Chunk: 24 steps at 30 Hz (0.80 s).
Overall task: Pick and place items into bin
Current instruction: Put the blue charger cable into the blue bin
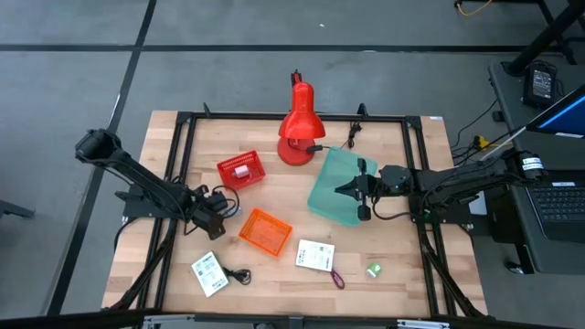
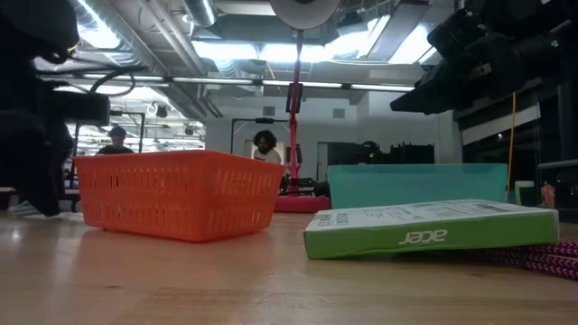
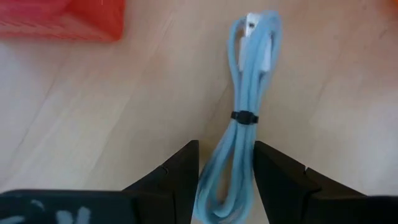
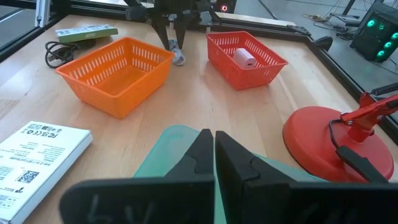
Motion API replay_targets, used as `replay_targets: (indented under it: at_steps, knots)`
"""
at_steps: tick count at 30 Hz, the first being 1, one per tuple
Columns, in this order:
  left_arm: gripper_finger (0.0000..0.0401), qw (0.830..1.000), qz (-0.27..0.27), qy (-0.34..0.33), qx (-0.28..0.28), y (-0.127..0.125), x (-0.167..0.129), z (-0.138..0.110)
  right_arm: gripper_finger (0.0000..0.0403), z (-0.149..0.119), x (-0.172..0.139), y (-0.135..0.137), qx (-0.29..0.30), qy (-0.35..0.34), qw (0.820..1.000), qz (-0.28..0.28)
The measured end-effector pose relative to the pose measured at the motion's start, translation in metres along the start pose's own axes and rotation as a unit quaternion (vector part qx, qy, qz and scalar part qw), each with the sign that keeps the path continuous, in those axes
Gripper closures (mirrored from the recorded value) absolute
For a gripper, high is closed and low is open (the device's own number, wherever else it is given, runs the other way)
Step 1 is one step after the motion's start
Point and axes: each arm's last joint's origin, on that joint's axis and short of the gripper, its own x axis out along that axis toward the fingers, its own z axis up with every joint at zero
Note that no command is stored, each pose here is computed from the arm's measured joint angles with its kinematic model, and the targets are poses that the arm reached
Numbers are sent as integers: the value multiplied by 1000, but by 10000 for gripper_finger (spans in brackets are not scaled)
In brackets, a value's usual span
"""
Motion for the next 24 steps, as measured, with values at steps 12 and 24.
replay_targets:
  at_steps: [12, 24]
  knots:
    - [321, 999, 4, 3, 41, -2, 3, 0, 402, 0, 0, 0, 0, -2, 1000, 0]
    - [384, 999, -29, -12, 32, 4, -10, 1, 402, 0, 0, 0, 0, -1, 1000, 0]
